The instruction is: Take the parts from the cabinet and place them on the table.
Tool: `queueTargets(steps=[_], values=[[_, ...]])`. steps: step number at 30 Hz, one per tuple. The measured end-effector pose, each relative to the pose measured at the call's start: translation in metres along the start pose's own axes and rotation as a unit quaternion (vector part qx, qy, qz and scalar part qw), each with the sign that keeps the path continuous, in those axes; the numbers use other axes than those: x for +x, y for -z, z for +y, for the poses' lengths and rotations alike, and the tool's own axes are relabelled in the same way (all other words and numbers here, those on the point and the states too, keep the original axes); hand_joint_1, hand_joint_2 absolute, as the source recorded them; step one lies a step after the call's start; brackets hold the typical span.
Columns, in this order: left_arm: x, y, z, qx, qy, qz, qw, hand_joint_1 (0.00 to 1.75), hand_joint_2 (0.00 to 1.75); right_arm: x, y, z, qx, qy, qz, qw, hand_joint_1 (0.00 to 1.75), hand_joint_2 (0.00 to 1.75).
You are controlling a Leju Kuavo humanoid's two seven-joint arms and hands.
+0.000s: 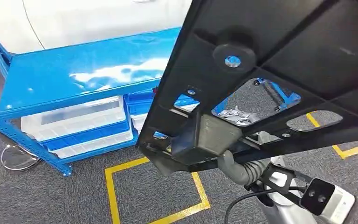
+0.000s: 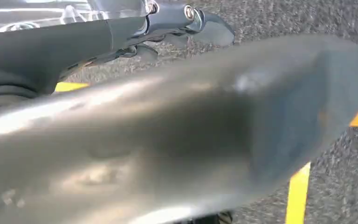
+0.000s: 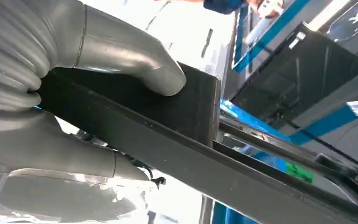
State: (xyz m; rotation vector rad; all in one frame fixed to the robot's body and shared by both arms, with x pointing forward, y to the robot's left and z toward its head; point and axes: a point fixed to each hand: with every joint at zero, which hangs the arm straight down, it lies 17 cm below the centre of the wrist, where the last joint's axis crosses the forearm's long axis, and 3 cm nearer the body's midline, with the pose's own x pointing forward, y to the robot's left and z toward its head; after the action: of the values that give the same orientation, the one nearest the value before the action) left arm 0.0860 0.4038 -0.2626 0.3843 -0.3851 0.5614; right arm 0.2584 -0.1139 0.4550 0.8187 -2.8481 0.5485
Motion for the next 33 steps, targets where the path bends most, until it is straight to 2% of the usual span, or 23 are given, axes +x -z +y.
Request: queueTargets(steps=[15,24,33], values=[[0.002,-0.004,-0.027,-0.035,0.016,0.004,0.999,0.00,0.00,0.012,0.034,0.001,0.028,0.000,-0.013,1.000,1.75,1.75],[-0.004,-0.007,-0.032,-0.035,0.014,0.013,0.999,0.00,0.00,0.015,0.031,-0.009,0.037,0.018,-0.011,0.999,1.75,1.75],[-0.010,-0.010,-0.034,-0.030,0.008,0.012,0.999,0.00,0.00,0.008,0.008,-0.018,0.029,0.031,0.003,0.999,1.75,1.75]])
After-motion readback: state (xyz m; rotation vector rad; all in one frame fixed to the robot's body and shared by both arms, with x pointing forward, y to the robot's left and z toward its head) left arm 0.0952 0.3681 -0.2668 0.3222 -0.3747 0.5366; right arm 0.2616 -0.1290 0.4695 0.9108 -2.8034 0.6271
